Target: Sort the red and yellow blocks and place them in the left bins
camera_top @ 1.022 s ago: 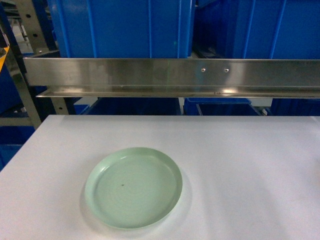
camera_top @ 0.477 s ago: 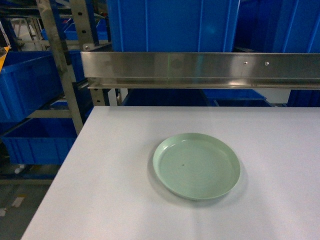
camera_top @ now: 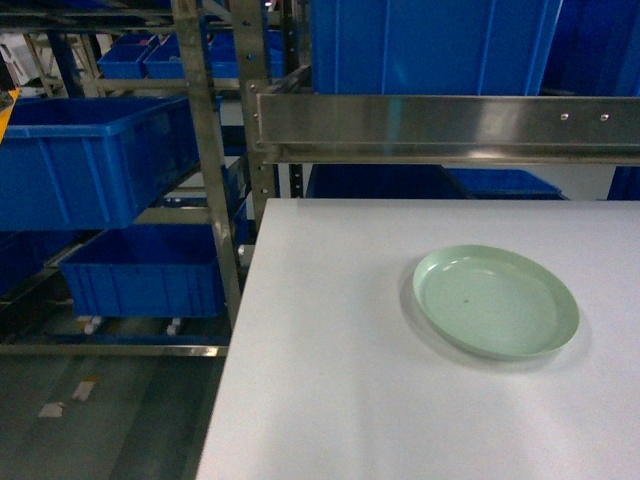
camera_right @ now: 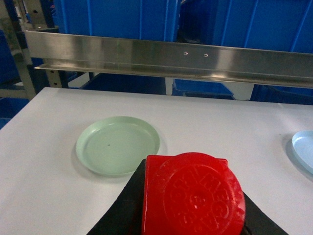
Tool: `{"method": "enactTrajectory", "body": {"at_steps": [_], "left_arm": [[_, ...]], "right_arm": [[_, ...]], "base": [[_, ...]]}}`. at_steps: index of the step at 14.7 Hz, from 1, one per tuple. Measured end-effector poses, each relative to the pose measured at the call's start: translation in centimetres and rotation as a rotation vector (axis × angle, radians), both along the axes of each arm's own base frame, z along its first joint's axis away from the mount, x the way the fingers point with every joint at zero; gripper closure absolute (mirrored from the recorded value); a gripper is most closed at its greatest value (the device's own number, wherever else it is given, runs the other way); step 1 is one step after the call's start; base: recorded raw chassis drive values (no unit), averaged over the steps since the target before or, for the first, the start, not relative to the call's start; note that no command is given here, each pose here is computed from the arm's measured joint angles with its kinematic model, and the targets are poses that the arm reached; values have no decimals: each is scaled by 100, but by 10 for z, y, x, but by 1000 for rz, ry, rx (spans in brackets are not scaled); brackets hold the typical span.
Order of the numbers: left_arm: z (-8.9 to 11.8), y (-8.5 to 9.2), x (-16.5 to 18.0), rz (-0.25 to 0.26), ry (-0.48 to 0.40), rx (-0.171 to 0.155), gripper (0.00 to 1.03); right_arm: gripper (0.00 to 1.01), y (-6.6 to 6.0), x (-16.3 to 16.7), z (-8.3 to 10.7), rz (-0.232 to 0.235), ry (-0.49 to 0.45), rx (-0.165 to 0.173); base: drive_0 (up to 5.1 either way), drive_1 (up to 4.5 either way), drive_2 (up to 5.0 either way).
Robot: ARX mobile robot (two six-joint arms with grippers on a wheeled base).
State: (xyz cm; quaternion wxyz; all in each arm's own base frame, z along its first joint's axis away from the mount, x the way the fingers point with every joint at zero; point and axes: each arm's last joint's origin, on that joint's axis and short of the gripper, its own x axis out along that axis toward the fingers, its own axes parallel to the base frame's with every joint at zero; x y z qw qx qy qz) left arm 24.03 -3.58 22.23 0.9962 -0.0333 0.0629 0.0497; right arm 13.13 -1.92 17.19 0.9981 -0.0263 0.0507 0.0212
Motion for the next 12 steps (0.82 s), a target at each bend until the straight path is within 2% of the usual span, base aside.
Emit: {"method": "enactTrajectory", "body": {"at_steps": [10, 12], "left_arm": [[0, 0, 0, 3, 4, 1, 75], [-1, 0, 0, 2, 6, 1, 75]], "right_arm": [[74, 0, 0, 0, 0, 4, 0], [74, 0, 0, 0, 0, 4, 0]], "base": [[-476, 73, 376], [-505, 231, 231]]}}
